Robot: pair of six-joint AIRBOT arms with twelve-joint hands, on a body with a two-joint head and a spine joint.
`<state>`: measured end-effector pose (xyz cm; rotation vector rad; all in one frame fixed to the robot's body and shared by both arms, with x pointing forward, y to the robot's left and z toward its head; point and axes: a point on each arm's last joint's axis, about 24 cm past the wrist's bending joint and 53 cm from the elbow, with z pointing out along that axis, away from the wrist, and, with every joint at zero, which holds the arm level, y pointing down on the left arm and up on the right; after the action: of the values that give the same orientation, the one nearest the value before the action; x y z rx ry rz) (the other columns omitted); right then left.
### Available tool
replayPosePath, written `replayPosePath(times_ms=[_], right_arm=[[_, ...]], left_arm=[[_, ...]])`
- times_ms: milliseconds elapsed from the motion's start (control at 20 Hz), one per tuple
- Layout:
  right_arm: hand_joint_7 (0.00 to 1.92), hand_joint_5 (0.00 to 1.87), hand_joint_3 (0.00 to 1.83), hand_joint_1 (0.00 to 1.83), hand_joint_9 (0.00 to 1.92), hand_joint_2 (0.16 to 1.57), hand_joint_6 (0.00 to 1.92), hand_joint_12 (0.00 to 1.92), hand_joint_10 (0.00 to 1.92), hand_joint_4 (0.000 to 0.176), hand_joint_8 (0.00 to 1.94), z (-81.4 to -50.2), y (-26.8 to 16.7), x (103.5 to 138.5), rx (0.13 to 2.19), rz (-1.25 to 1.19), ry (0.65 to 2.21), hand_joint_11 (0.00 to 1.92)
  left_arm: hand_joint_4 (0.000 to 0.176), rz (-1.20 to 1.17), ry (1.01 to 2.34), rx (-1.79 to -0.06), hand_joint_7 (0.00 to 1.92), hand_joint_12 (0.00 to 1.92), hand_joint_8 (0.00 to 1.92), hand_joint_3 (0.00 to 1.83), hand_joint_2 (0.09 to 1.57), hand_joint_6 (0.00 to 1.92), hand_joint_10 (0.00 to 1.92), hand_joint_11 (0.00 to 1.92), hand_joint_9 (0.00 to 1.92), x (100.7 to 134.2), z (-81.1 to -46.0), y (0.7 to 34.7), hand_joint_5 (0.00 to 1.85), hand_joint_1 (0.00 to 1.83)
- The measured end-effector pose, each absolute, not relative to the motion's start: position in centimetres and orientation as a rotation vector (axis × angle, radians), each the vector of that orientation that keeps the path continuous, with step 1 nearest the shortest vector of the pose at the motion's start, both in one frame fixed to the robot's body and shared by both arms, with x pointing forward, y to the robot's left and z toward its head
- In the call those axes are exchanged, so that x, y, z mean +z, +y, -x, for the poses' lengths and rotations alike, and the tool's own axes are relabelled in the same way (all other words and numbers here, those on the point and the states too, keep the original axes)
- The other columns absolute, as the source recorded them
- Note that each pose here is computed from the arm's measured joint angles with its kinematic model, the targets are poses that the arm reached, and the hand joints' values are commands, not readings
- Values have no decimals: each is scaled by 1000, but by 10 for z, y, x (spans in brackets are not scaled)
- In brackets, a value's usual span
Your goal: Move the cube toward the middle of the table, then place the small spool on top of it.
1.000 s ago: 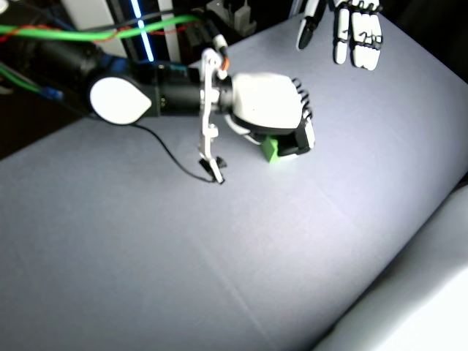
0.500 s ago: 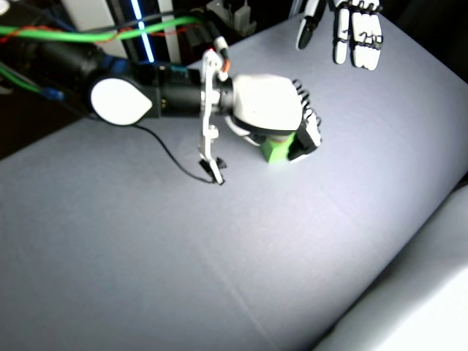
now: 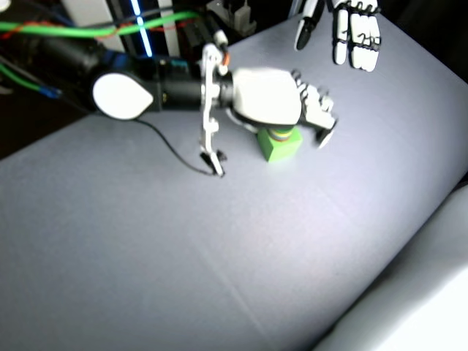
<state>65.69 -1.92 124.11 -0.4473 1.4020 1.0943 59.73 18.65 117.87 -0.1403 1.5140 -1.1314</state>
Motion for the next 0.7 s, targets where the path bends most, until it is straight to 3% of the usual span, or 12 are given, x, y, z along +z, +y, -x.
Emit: replayPosePath(times_ms=[50,100,150,200,250,350,400,450,550,600,650,700], right_arm=[[94,1,0,638,122,972,0,640,9,106,1,-657,-36,1246,1089,420,1388,0],[118,10,0,696,133,960,2,577,11,101,5,-659,-62,1249,1081,360,1386,0],[95,23,5,753,101,1013,1,437,5,63,3,-654,-84,1246,1103,298,1380,0],[95,23,5,753,101,1013,1,437,5,63,3,-651,-91,1242,1116,279,1386,0],[120,42,4,785,107,1022,7,432,6,39,10,-646,-102,1236,1150,237,1394,0],[128,10,15,623,102,1131,0,254,1,72,2,-638,-119,1229,1222,143,1378,0],[122,5,13,519,100,1173,0,212,0,81,0,-633,-127,1231,1256,89,1346,0],[116,10,18,357,108,1205,2,225,3,78,0,-626,-136,1231,1285,39,1307,31],[124,37,0,234,130,1249,1,419,0,48,1,-611,-152,1224,1309,-17,1280,6],[173,61,0,166,182,1204,0,506,3,88,1,-603,-162,1225,1317,-47,1253,43],[173,61,0,166,182,1204,0,506,3,88,1,-599,-170,1227,1315,-69,1235,43],[239,65,4,110,259,1206,2,549,22,80,15,-592,-189,1235,1302,-103,1183,121]], left_arm=[[153,151,1501,-1143,48,318,0,4,982,0,1,0,29,1182,-597,188,101,859],[154,158,1479,-1150,57,277,2,2,983,2,2,0,36,1187,-596,191,110,865],[174,168,1439,-1173,5,87,0,3,1000,3,0,0,3,1197,-593,195,27,809],[174,169,1416,-1184,5,87,0,3,1000,3,0,0,3,1202,-592,196,27,809],[175,174,1392,-1199,0,65,0,1,998,0,0,1,0,1205,-589,199,5,799],[158,192,1343,-1213,0,89,0,3,1003,0,7,56,19,1214,-586,204,0,724],[143,196,1318,-1216,2,104,1,2,1002,0,14,78,41,1219,-585,207,0,710],[130,206,1291,-1215,10,270,0,1,1000,0,2,15,55,1223,-584,212,0,707],[171,234,1256,-1212,0,309,0,3,1004,0,0,0,15,1226,-584,219,0,662],[176,250,1228,-1216,12,411,0,3,975,0,0,0,29,1229,-583,223,0,553],[176,253,1216,-1221,12,411,0,3,975,0,0,0,29,1231,-582,223,0,553],[153,250,1199,-1236,88,717,0,0,958,0,8,0,94,1234,-580,222,21,488]])
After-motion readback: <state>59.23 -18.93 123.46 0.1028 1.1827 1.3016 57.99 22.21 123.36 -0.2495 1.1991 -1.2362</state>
